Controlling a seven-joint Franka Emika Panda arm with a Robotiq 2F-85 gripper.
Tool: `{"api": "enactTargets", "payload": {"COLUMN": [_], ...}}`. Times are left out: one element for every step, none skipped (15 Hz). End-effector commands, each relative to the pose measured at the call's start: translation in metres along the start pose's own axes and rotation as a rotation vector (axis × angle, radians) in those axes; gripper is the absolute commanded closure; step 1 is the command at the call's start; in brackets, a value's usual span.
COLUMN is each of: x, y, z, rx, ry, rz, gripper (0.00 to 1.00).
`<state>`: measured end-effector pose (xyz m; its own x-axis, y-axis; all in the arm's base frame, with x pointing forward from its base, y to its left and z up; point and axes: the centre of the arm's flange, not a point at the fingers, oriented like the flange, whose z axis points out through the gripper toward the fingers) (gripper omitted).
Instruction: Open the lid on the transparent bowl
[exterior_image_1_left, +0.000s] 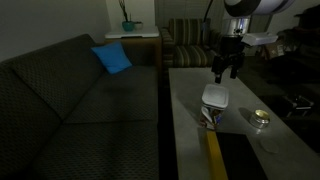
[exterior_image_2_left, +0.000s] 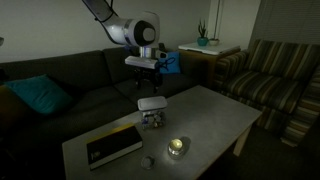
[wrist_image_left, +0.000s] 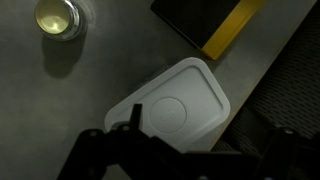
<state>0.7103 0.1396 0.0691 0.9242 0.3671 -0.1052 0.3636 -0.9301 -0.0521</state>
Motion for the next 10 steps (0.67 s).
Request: {"api": "enactTargets", "payload": {"x": [0.031,0.032,0.033,0.033,0.035,0.036,0.038,0.040,0.041,0.043], "y": [0.007,0.007,0.007,0.007,0.007,0.007,0.007,0.007,0.008,0.008], "z": [0.023,0.028,0.032,0.036,0.041,0.044,0.048,0.050,0.050,0.052], "rx": [0.023,0.025,0.027,0.030,0.031,0.032,0.028,0.024,0.023,0.022], "ry": [-0.045,-0.052,-0.059,-0.063,-0.065,-0.066,-0.057,-0.040,-0.032,-0.021], "rz": [-0.016,-0.014,-0.011,-0.010,-0.007,-0.002,0.020,0.045,0.056,0.071], "gripper": [0.27,0.33,0.42,0.48,0.56,0.62,0.69,0.76,0.84,0.90]}}
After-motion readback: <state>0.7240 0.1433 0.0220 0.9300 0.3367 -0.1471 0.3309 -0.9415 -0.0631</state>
